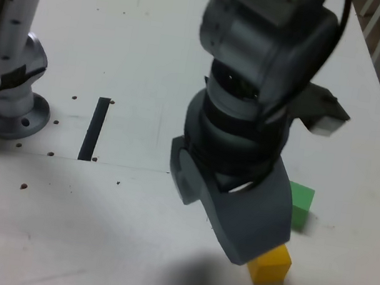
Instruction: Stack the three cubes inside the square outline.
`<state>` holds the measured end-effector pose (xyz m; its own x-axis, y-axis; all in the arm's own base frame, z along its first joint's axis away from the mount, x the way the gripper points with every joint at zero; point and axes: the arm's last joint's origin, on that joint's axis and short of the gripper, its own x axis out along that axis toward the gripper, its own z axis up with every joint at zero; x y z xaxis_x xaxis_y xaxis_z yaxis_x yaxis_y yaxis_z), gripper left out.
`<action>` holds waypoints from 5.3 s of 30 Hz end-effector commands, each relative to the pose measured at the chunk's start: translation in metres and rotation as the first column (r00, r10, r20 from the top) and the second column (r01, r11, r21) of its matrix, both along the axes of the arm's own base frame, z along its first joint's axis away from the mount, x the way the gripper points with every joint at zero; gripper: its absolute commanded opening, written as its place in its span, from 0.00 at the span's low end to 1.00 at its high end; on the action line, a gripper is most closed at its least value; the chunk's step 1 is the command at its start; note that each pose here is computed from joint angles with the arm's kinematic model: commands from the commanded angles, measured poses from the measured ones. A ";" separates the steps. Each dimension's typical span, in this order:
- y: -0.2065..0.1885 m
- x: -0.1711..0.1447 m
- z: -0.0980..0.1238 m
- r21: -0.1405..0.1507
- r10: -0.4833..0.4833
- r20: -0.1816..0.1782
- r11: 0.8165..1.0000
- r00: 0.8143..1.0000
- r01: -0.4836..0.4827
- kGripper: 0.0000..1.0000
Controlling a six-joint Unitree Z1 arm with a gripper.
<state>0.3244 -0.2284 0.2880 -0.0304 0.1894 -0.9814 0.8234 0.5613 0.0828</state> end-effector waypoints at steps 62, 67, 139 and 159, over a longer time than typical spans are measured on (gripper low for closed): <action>0.025 0.049 -0.017 -0.082 -0.024 0.013 0.996 1.000 0.025 0.91; 0.021 0.054 -0.028 -0.086 -0.023 -0.003 0.996 1.000 0.022 0.91; 0.111 0.036 -0.003 0.017 0.461 -0.004 0.887 0.888 -0.461 0.30; 0.184 0.035 -0.014 -0.072 0.716 -0.062 0.692 0.696 -0.718 0.30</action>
